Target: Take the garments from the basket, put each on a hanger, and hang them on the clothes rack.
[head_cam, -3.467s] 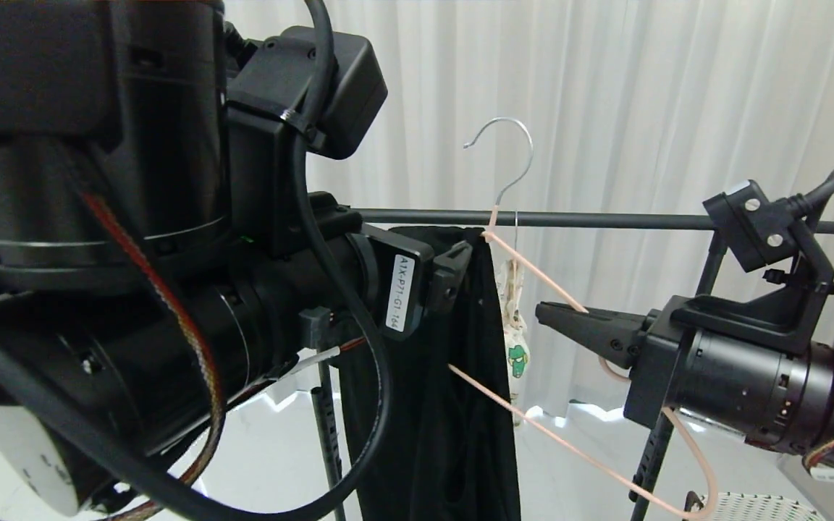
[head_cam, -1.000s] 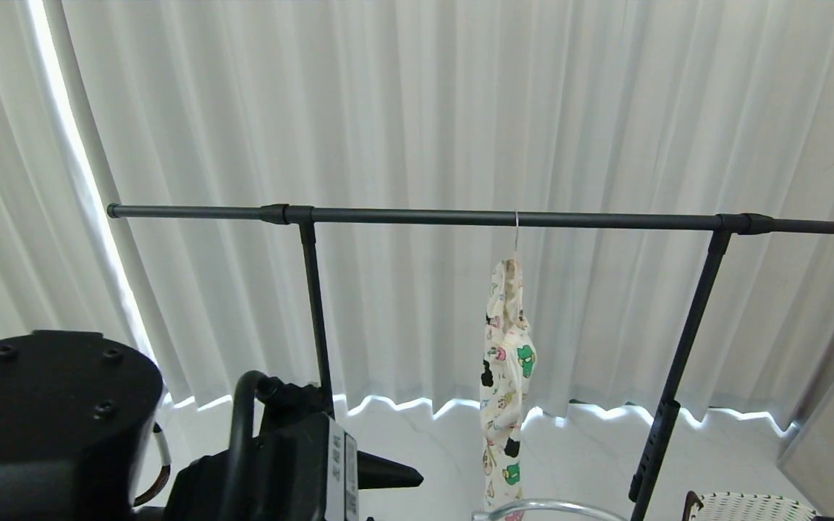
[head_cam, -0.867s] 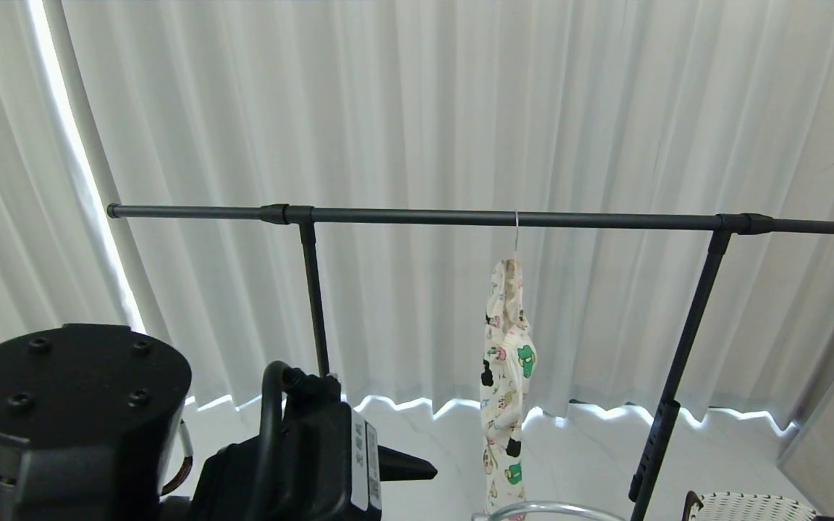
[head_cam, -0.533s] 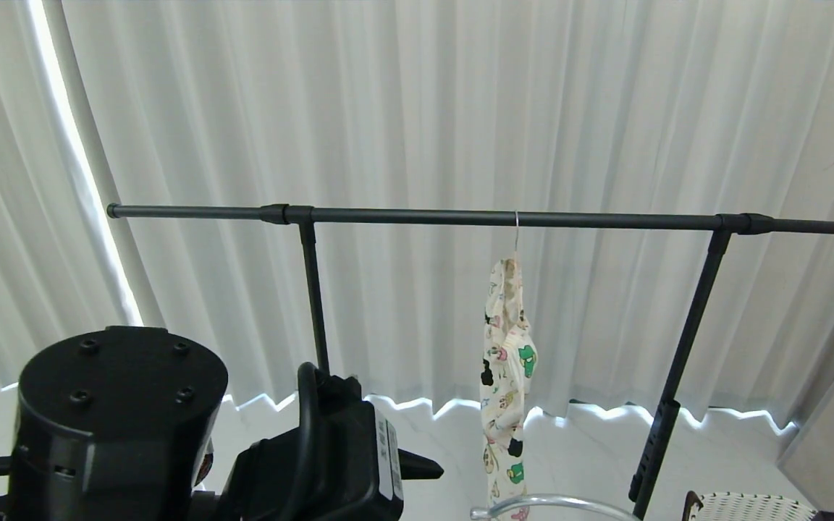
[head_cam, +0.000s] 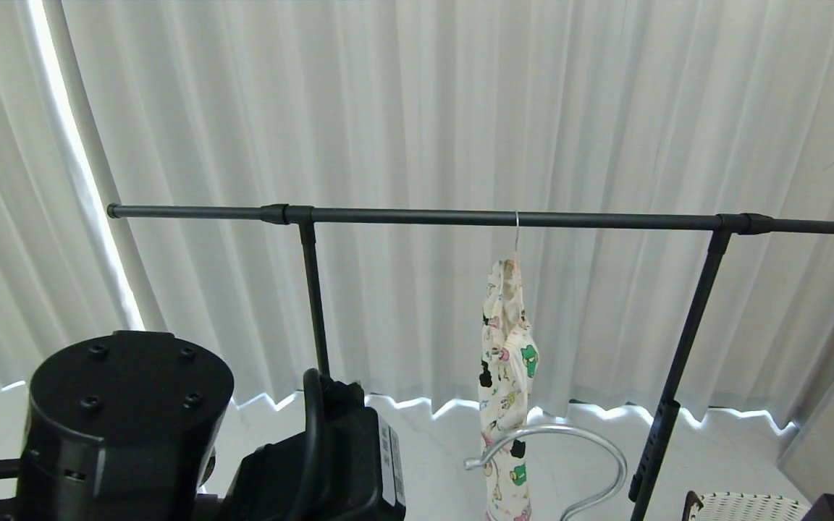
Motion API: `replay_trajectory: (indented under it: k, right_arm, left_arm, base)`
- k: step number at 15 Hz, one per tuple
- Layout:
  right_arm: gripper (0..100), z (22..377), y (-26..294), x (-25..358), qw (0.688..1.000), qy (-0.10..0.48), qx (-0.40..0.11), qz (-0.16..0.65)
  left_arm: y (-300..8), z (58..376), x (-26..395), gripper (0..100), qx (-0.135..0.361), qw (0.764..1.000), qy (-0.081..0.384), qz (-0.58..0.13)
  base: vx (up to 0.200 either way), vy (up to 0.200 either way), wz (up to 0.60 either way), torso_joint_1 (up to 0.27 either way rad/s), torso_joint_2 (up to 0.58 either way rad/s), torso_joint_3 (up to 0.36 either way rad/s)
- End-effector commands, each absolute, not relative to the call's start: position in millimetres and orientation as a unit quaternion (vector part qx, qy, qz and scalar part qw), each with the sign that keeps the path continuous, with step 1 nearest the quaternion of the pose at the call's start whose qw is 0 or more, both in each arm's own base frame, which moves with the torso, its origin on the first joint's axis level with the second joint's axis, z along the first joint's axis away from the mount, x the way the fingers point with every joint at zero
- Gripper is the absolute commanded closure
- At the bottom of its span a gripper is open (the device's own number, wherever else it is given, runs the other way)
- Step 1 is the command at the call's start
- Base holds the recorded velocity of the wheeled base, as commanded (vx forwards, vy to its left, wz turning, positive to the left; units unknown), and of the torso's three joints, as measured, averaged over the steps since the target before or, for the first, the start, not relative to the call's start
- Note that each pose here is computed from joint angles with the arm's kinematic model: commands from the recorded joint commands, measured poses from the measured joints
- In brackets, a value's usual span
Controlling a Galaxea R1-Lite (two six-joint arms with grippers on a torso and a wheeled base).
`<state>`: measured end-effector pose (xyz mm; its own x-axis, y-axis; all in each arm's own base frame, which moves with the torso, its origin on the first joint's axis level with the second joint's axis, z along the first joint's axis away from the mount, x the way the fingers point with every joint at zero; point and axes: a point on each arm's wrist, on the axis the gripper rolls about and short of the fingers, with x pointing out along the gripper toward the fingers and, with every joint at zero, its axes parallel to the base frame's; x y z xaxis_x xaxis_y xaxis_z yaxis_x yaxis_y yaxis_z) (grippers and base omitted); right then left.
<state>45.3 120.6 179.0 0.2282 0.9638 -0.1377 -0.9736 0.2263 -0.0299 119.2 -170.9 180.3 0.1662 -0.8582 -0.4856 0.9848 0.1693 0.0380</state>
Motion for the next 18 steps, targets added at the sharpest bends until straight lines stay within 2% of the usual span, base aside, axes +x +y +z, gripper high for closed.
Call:
replay_trajectory:
  k: [1,3,4,10,12,15,16,18]
  right_arm:
    - [100,179.3,120.9,45.3,0.781,0.044,-0.054,0.621]
    - [100,178.7,120.8,45.2,0.780,0.045,-0.055,0.622]
    - [0,178.7,120.8,45.2,0.780,0.045,-0.055,0.622]
    - [0,174.0,117.9,46.4,0.791,0.053,-0.058,0.607]
    - [0,173.7,115.9,50.6,0.820,0.054,-0.059,0.567]
    - [0,173.5,115.0,53.2,0.830,0.055,-0.059,0.552]
    - [0,172.9,114.5,54.5,0.833,0.057,-0.059,0.547]
    - [0,168.4,112.8,57.3,0.839,0.080,-0.060,0.535]
  left_arm:
    - [-170.6,180.6,119.3,100,0.175,0.744,0.179,-0.619]
    - [-170.5,180.6,119.6,100,0.174,0.745,0.180,-0.619]
    - [-170.1,180.5,119.3,100,0.174,0.745,0.180,-0.619]
    - [-166.7,179.0,120.8,100,0.175,0.750,0.183,-0.611]
    - [-151.2,177.4,118.7,100,0.171,0.764,0.183,-0.595]
    - [-132.1,173.5,110.5,100,0.168,0.777,0.182,-0.579]
    - [-127.9,171.8,112.7,100,0.172,0.789,0.187,-0.559]
    - [-119.6,170.6,120.4,100,0.187,0.831,0.194,-0.487]
  base:
    - [0.000,0.000,0.00,0.000,0.00,0.000]
    - [0.000,0.000,0.00,0.000,0.00,0.000]
    - [0.000,0.000,0.00,0.000,0.00,0.000]
    - [0.000,0.000,0.00,0.000,0.00,0.000]
    - [0.000,0.000,0.00,0.000,0.00,0.000]
    - [0.000,0.000,0.00,0.000,0.00,0.000]
    - [0.000,0.000,0.00,0.000,0.00,0.000]
    - [0.000,0.000,0.00,0.000,0.00,0.000]
